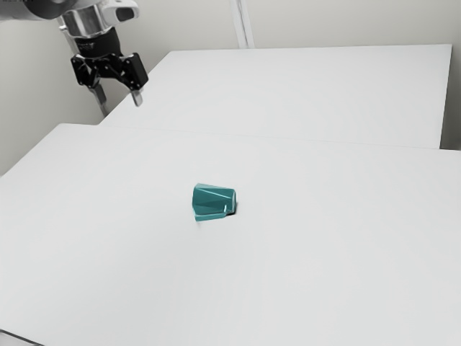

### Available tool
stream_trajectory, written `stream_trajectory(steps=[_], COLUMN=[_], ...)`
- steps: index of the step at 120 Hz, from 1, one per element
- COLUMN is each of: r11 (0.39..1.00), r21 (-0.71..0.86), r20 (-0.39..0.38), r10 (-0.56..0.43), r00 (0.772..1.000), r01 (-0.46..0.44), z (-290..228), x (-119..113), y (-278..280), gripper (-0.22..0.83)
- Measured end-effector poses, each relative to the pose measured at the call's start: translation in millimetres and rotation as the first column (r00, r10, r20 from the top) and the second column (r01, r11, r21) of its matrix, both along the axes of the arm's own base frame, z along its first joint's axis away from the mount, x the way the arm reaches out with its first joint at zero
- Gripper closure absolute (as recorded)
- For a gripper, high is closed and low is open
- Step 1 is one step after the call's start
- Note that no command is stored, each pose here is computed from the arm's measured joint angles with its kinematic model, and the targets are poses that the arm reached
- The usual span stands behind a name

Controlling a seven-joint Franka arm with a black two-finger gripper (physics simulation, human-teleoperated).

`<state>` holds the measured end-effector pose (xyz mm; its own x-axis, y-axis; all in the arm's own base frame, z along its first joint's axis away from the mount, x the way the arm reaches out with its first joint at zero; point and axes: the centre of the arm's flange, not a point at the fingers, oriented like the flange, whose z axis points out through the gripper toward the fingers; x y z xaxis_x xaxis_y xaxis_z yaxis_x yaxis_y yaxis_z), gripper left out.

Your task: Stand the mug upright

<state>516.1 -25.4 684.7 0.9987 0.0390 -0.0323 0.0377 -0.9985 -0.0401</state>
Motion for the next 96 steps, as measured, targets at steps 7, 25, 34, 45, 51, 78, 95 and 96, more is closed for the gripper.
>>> stream_trajectory(steps=[7, 25, 34, 45, 51, 78, 95, 96], r11=[1.000, 1.000, 0.997, 0.974, 0.947, 0.739, 0.637, 0.634], r21=[-0.001, -0.010, -0.074, -0.213, -0.303, -0.617, -0.709, -0.713], r20=[0.016, -0.005, -0.061, -0.107, -0.119, -0.123, -0.132, -0.131], r10=[0.005, 0.020, 0.029, 0.049, 0.071, 0.252, 0.301, 0.299], r00=[1.000, 1.000, 0.998, 0.993, 0.990, 0.960, 0.945, 0.945], r01=[-0.005, -0.020, -0.033, -0.071, -0.105, -0.273, -0.302, -0.300], z=[0, -27, -69, -121, -146, -232, -295, -298], x=[2, 12, 20, 24, 24, 26, 40, 41], y=[1, 3, 6, 19, 31, 119, 149, 148], gripper=[0.00, 0.00, 0.00, 0.00, 0.00, 0.00, 0.00, 0.00])
